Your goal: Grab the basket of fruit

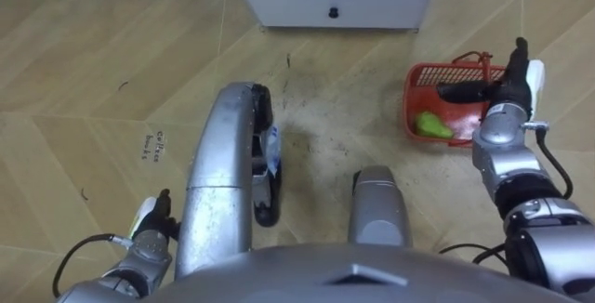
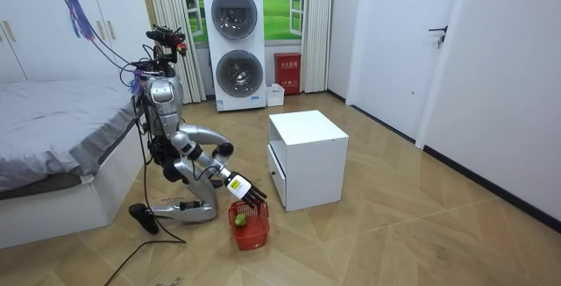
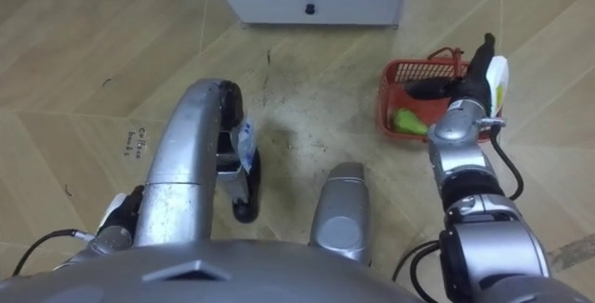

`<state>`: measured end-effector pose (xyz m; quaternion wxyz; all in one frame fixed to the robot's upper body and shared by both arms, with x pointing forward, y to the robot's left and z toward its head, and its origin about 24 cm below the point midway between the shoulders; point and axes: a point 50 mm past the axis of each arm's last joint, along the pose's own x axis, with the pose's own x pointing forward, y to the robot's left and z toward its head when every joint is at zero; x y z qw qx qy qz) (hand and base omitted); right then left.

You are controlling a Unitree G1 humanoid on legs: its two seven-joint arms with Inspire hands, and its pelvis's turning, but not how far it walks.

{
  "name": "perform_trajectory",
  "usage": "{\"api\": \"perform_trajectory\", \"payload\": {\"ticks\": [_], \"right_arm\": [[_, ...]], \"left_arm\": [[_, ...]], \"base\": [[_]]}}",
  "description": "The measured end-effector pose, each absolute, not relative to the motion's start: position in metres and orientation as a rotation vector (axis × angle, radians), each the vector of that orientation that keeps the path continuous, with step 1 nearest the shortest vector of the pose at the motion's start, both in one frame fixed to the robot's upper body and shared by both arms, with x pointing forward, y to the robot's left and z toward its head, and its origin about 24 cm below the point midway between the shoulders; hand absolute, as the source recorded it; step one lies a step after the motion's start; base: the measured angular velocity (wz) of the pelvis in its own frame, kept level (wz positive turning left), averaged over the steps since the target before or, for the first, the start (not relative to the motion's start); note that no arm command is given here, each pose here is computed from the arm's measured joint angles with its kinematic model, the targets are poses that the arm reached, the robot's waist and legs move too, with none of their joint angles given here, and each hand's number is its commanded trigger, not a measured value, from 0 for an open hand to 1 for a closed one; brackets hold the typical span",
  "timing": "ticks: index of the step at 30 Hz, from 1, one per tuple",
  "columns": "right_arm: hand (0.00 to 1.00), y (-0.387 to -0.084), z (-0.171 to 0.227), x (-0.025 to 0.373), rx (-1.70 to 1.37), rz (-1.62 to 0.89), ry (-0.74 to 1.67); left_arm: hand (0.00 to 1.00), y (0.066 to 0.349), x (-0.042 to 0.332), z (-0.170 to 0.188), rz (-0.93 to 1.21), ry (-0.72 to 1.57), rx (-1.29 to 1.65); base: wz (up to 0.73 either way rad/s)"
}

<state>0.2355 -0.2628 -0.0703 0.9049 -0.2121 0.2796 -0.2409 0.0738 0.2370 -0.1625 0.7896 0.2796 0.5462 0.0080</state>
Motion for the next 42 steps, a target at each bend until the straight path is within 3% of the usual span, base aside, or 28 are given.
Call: {"api": "perform_trajectory", "payload": {"ticks": [24, 25, 26, 27, 42], "right_arm": [[0.0, -0.284, -0.103, 0.198, -0.276, -0.503, 0.852], [0.76, -0.285, -0.104, 0.197, -0.255, -0.503, 0.861], [0.92, -0.285, -0.105, 0.195, -0.236, -0.503, 0.872], [1.0, -0.285, -0.106, 0.194, -0.226, -0.504, 0.879], [1.0, -0.28, -0.114, 0.187, -0.14, -0.439, 0.965]], "left_arm": [[0.0, 0.236, 0.086, -0.162, -0.011, 1.182, 0.577], [0.0, 0.236, 0.087, -0.161, -0.01, 1.183, 0.577], [0.0, 0.236, 0.088, -0.161, -0.013, 1.186, 0.576], [0.0, 0.237, 0.089, -0.161, -0.016, 1.189, 0.575], [0.0, 0.238, 0.099, -0.16, -0.037, 1.21, 0.529]], "base": [[0.01], [0.0], [0.0], [0.0], [0.0]]}}
